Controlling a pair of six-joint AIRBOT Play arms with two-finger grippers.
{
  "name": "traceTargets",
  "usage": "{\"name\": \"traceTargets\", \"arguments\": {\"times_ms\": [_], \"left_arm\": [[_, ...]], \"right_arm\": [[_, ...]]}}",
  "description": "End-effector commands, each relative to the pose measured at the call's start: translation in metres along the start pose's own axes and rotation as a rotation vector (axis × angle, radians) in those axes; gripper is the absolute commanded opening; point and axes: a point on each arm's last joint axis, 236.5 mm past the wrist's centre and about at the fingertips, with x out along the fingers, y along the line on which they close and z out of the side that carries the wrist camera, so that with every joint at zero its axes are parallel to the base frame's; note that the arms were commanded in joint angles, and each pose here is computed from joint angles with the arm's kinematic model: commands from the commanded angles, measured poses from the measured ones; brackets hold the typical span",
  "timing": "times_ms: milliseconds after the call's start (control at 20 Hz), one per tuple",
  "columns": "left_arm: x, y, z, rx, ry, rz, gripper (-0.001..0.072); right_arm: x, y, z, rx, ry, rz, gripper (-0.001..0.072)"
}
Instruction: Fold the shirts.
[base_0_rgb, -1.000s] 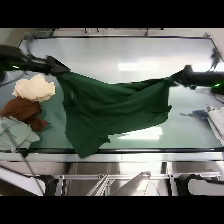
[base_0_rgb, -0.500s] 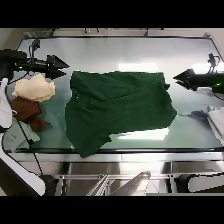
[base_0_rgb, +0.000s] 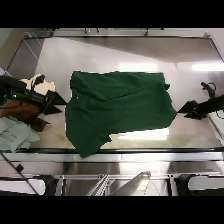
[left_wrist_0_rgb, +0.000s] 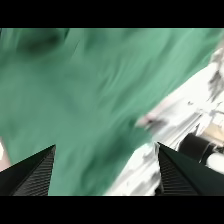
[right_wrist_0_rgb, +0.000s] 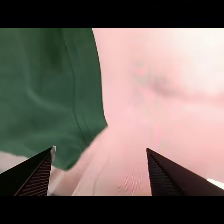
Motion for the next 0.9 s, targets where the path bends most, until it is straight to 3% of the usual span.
{"name": "traceTargets", "arguments": {"times_ms": [0,450,700,750,800,850], "left_arm": [[0.025,0.031,-0.068,-0.137,0.065,0.102,0.071],[0.063,0.076,-0.104,-0.31,-0.126,0.208,0.0709],[0.083,0.042,-0.056,-0.263,-0.264,-0.063,0.0688],[0.085,0.044,-0.052,-0.266,-0.251,-0.07,0.0484],[0.087,0.045,-0.051,-0.274,-0.234,-0.077,0.0104],[0.088,0.042,-0.05,-0.277,-0.213,-0.096,0.0022]], "right_arm": [[0.018,-0.003,-0.034,0.018,0.084,0.024,0.0645],[0.018,0.008,-0.032,0.052,0.074,0.074,0.0644],[0.017,0.026,-0.017,0.053,0.011,0.153,0.0644],[0.017,0.027,-0.014,0.054,-0.002,0.158,0.0644],[0.017,0.026,-0.012,0.054,-0.01,0.152,0.0644],[0.018,0.024,-0.01,0.053,-0.019,0.145,0.0644]]}}
